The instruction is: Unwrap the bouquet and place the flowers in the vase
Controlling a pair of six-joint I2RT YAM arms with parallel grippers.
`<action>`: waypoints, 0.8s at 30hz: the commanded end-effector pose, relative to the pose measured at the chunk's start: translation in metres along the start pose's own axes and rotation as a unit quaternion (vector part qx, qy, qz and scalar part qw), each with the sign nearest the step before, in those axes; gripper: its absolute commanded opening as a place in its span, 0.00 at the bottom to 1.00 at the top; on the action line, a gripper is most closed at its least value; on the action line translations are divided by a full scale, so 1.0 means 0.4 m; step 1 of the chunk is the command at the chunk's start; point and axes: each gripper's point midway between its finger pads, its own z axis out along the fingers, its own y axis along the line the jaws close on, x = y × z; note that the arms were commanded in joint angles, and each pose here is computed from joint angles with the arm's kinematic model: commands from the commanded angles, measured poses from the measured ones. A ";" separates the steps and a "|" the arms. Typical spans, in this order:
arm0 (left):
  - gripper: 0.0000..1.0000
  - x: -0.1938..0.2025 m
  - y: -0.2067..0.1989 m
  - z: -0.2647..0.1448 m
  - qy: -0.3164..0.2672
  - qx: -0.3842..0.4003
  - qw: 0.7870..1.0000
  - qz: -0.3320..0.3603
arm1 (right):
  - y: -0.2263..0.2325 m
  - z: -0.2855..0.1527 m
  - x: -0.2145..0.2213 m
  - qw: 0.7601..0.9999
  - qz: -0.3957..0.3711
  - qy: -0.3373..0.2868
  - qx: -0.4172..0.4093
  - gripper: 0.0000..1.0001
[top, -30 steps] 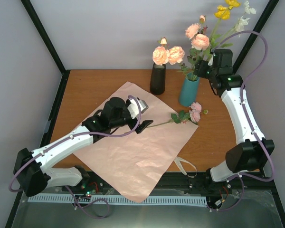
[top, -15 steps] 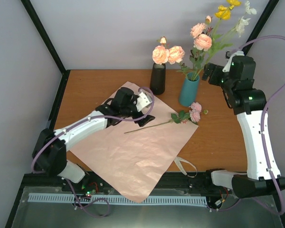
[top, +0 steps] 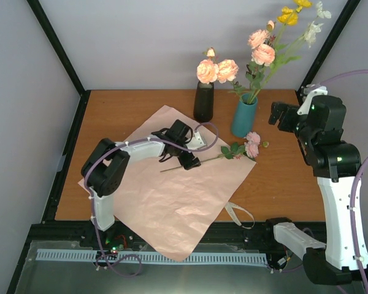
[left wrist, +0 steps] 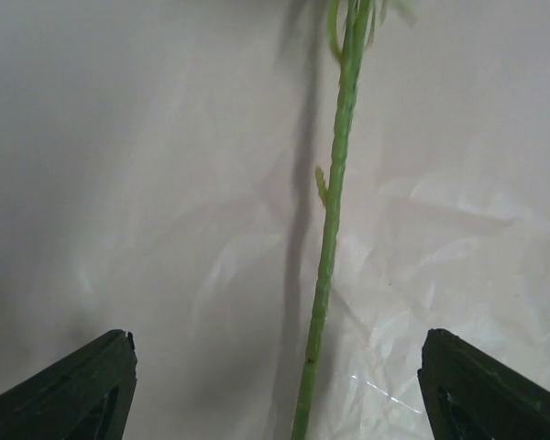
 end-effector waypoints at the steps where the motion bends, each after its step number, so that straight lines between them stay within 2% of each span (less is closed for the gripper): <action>1: 0.83 -0.017 0.004 0.025 0.001 0.018 1.000 0.003 | -0.005 -0.008 0.053 1.000 0.000 0.028 -0.005 1.00; 6: 0.75 0.010 -0.006 0.083 0.027 0.024 0.999 0.005 | -0.005 -0.015 0.070 0.999 -0.005 0.037 -0.008 1.00; 10: 0.53 0.018 -0.018 0.114 0.033 0.020 0.999 0.026 | -0.006 -0.019 0.078 0.999 -0.010 0.042 -0.008 1.00; 12: 0.39 0.026 -0.031 0.129 0.036 0.015 0.998 0.046 | -0.008 -0.022 0.078 0.999 -0.013 0.041 -0.007 1.00; 15: 0.12 0.038 -0.047 0.144 0.046 0.007 0.997 0.066 | -0.009 -0.027 0.075 0.999 -0.015 0.039 -0.006 1.00; 17: 0.01 0.037 -0.056 0.146 0.047 0.001 0.996 0.077 | -0.008 -0.030 0.073 0.999 -0.016 0.037 -0.007 1.00; 24: 0.00 -0.025 -0.058 0.082 0.004 -0.036 0.995 0.090 | -0.004 -0.042 0.062 0.999 -0.015 0.028 -0.012 1.00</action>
